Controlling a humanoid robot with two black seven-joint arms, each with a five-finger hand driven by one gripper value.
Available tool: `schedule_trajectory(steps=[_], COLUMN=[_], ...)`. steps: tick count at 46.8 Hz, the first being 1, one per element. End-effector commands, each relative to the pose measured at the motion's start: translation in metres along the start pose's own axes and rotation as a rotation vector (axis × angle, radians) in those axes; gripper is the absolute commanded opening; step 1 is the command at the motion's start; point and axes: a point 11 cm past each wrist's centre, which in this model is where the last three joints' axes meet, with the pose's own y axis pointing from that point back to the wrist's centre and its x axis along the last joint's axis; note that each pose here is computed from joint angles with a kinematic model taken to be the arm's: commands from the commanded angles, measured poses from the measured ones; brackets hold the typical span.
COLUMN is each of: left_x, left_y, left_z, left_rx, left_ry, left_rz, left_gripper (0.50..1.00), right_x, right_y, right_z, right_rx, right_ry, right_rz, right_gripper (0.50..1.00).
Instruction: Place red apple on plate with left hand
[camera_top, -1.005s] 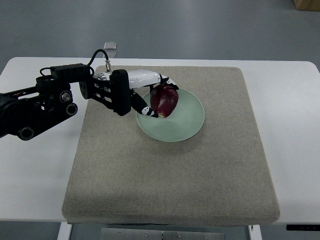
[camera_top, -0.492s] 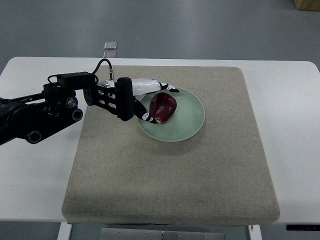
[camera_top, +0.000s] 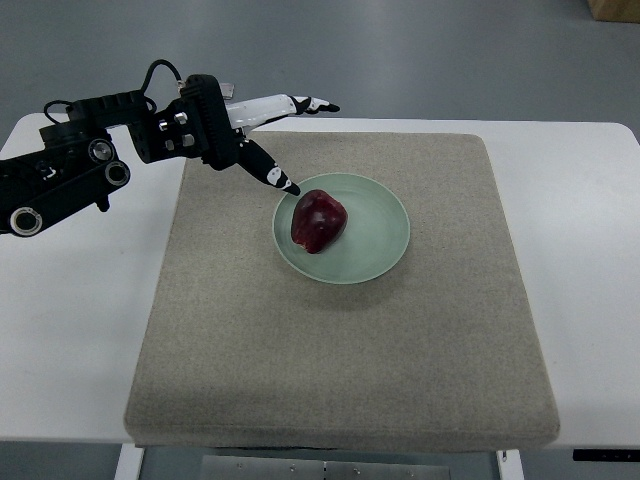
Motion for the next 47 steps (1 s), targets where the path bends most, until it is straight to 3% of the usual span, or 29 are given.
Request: schedule_trajectory(steps=[1, 19, 28, 35, 47], left_x=[0.021, 0.076, 0.097, 0.097, 0.085], left_y=[0.013, 0.069, 0.092, 0.103, 0.116], left_z=[-0.004, -0.050, -0.068, -0.078, -0.103], left_rx=[0.007, 0.029, -0.073, -0.150, -0.167], left_ry=[0.078, 0.742, 1.086, 1.256, 1.423], left_rz=[0.047, 0.210, 0.256, 0.241, 0.302], left_gripper=[0.999, 1.000, 1.000, 1.000, 1.000], right_x=[0.000, 0.000, 0.000, 0.000, 0.000], right_y=[0.000, 0.000, 0.000, 0.000, 0.000], right_z=[0.000, 0.000, 0.000, 0.000, 0.000], right_rx=[0.000, 0.000, 0.000, 0.000, 0.000], right_ry=[-0.001, 0.000, 0.000, 0.000, 0.000], right_rz=[0.000, 0.000, 0.000, 0.000, 0.000], right_gripper=[0.928, 0.928, 0.928, 0.928, 0.928])
